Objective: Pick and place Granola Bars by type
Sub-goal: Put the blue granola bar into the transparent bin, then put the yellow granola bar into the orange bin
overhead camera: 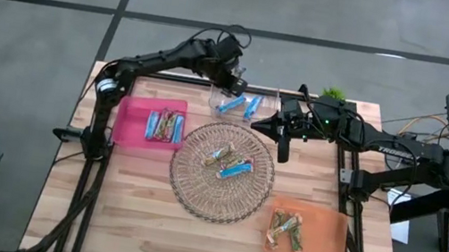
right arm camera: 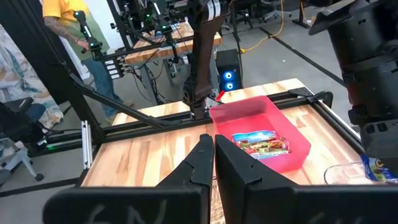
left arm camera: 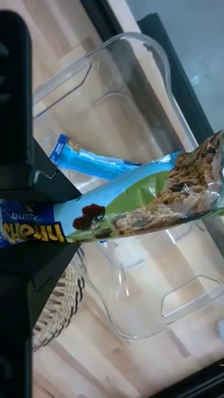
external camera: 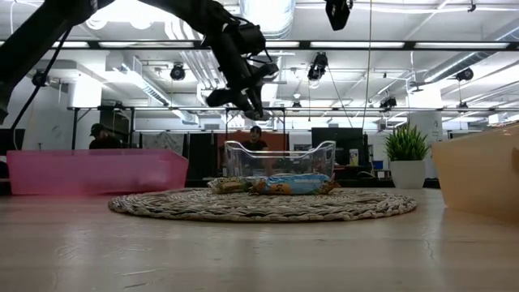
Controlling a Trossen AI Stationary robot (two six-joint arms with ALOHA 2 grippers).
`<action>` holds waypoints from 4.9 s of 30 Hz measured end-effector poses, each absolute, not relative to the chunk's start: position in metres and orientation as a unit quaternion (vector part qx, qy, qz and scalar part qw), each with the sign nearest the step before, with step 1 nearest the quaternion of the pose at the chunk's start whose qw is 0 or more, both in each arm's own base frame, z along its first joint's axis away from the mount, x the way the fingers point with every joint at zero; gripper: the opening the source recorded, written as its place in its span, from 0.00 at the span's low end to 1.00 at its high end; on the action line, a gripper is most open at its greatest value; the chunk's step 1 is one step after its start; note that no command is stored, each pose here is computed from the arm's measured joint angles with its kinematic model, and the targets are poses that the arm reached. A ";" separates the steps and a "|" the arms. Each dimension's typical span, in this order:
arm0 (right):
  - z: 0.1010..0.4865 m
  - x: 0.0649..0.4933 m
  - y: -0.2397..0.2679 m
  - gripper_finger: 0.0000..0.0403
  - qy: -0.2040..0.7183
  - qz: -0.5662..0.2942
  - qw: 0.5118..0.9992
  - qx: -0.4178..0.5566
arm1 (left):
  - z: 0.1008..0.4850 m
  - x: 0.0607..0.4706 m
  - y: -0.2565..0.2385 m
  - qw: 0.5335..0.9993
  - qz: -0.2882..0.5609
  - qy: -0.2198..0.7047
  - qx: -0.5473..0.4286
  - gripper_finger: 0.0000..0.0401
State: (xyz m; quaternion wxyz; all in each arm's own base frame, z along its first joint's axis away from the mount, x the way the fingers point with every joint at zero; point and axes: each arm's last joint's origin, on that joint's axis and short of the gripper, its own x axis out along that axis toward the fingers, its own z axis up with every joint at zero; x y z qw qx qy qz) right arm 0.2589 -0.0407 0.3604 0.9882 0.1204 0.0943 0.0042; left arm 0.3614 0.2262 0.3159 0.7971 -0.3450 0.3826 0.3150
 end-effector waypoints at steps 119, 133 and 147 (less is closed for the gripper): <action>0.348 0.262 -0.041 0.02 0.141 0.004 0.985 0.103 | 0.372 0.228 0.018 0.985 0.122 0.071 -0.101 0.00; 0.338 0.262 -0.043 0.24 0.168 -0.035 0.972 0.160 | 0.371 0.219 0.018 0.986 0.124 0.068 -0.084 0.00; 0.318 0.257 -0.032 0.45 0.252 -0.030 0.956 0.148 | 0.369 0.219 0.018 0.986 0.125 0.083 -0.077 0.00</action>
